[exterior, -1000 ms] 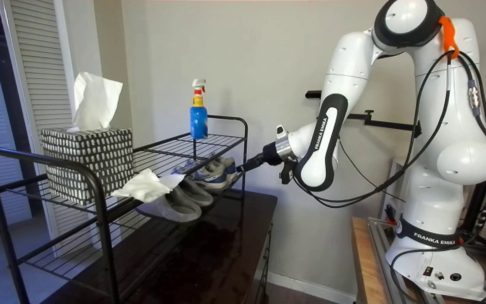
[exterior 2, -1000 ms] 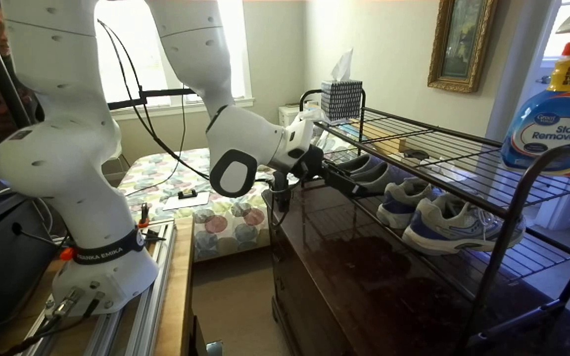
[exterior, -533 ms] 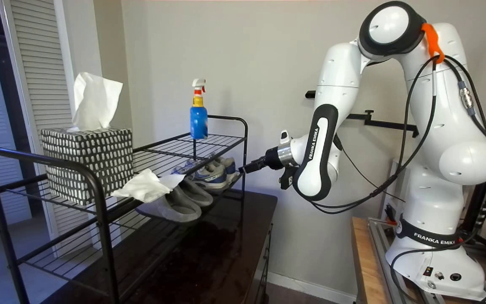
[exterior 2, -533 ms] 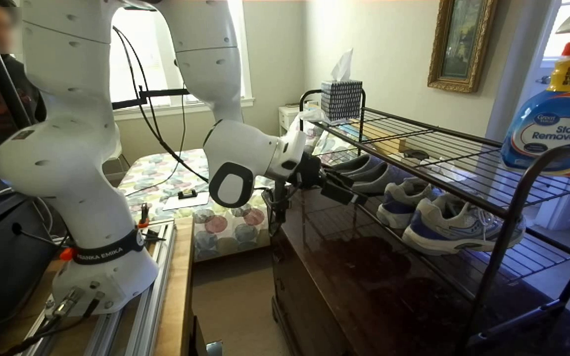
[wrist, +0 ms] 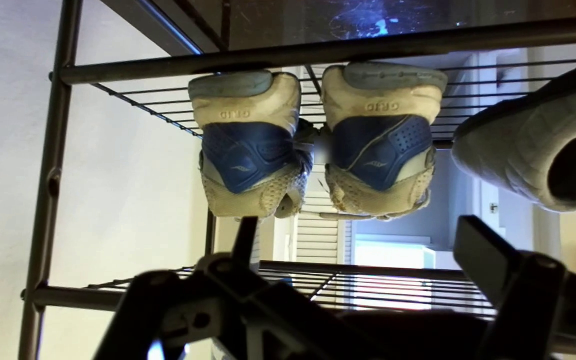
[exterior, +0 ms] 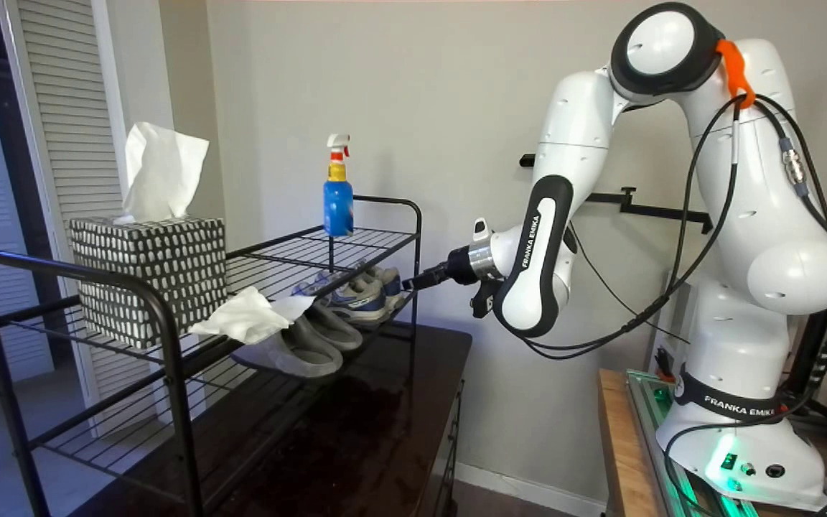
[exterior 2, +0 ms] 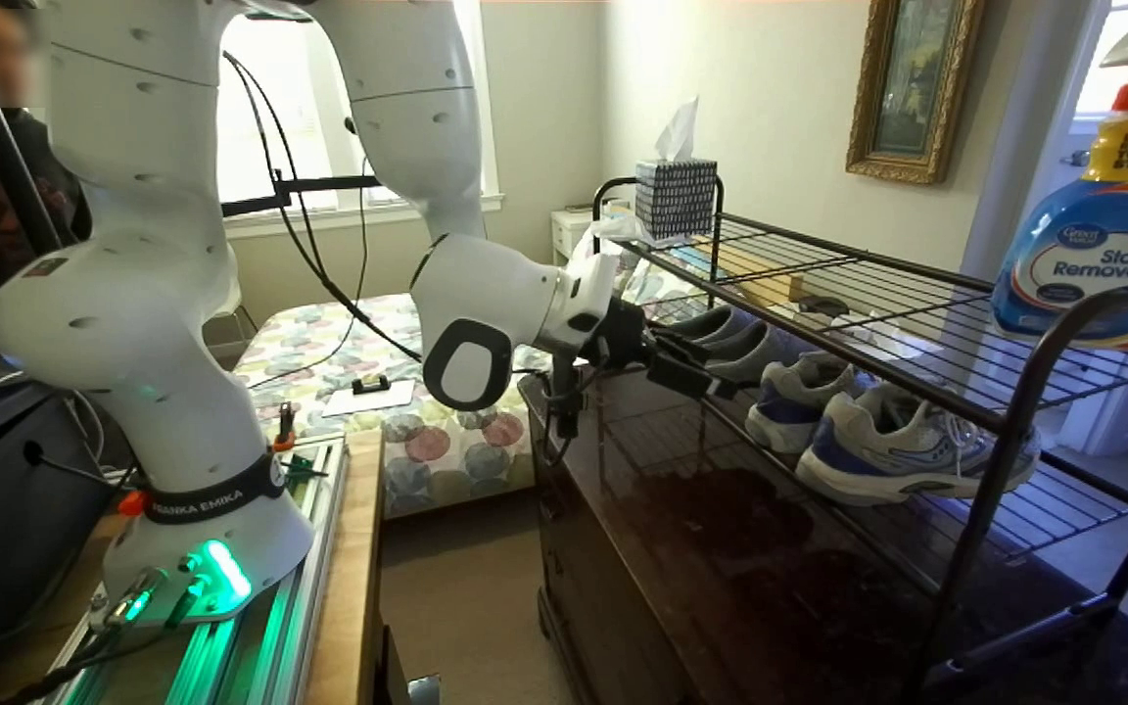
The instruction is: Move the blue sneakers
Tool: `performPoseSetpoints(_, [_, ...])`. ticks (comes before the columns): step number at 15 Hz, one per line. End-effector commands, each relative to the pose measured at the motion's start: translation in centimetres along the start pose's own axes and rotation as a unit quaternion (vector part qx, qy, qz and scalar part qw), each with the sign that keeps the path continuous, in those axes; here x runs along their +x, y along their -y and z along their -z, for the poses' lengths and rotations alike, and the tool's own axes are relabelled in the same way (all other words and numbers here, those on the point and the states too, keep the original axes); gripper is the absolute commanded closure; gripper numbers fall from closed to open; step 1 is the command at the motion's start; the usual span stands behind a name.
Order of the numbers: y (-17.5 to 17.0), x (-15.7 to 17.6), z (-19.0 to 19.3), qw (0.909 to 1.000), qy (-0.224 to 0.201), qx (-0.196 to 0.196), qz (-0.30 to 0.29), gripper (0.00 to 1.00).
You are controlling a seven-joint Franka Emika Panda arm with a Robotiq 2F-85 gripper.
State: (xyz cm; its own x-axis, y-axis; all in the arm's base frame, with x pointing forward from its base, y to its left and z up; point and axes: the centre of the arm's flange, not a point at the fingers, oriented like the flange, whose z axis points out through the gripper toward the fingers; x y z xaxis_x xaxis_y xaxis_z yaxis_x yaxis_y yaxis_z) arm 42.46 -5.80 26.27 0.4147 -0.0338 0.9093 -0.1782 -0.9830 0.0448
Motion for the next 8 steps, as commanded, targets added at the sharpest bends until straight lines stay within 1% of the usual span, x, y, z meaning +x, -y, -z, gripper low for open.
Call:
performPoseSetpoints(1, [-1.6,2.0,-1.6,0.998,-0.021,0.051,0.03,0.0])
performPoseSetpoints(4, [-3.3,3.9,-3.2,0.9957,-0.038,0.066,0.052,0.0])
performPoseSetpoints(8, [-5.6,5.9,-5.9,0.9935,-0.045,0.087,0.059,0.0])
